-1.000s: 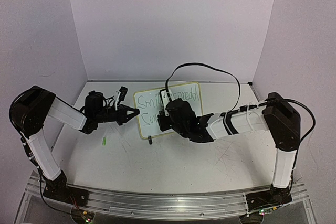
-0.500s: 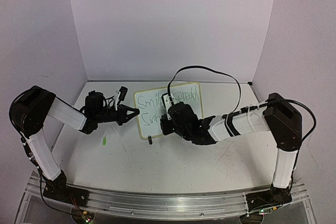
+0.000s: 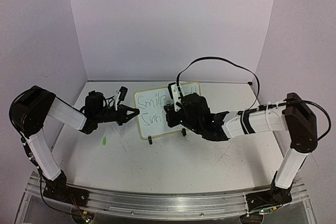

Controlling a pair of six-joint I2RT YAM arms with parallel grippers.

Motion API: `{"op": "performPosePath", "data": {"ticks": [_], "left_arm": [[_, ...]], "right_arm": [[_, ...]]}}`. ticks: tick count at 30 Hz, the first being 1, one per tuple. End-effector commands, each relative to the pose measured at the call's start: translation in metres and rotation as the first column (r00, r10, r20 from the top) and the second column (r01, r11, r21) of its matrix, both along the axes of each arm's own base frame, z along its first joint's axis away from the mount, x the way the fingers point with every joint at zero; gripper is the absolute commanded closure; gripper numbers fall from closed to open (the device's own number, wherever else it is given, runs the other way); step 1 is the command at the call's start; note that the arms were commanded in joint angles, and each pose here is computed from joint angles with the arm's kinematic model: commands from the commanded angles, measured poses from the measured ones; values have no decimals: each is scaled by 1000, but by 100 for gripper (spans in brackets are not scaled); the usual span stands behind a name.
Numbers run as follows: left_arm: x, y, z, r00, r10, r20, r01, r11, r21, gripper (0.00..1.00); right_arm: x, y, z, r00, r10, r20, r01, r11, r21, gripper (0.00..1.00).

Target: Write a sentence on the whiteboard

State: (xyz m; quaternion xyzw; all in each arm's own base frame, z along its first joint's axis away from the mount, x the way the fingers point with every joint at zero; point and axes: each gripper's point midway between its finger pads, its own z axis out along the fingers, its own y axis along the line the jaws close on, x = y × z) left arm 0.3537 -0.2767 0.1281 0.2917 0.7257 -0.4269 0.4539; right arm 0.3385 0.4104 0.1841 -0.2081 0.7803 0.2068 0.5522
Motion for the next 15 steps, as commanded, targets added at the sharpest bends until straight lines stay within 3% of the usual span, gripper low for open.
{"op": "performPosePath", "data": {"ticks": [1, 15], "left_arm": [[10, 15, -41, 996, 87, -12, -84, 984, 154, 100], [10, 15, -42, 996, 87, -12, -84, 984, 155, 100]], "right_arm": [[5, -6, 6, 1000, -13, 26, 13, 1000, 2, 100], [12, 5, -7, 1000, 4, 27, -3, 999, -41, 100]]}}
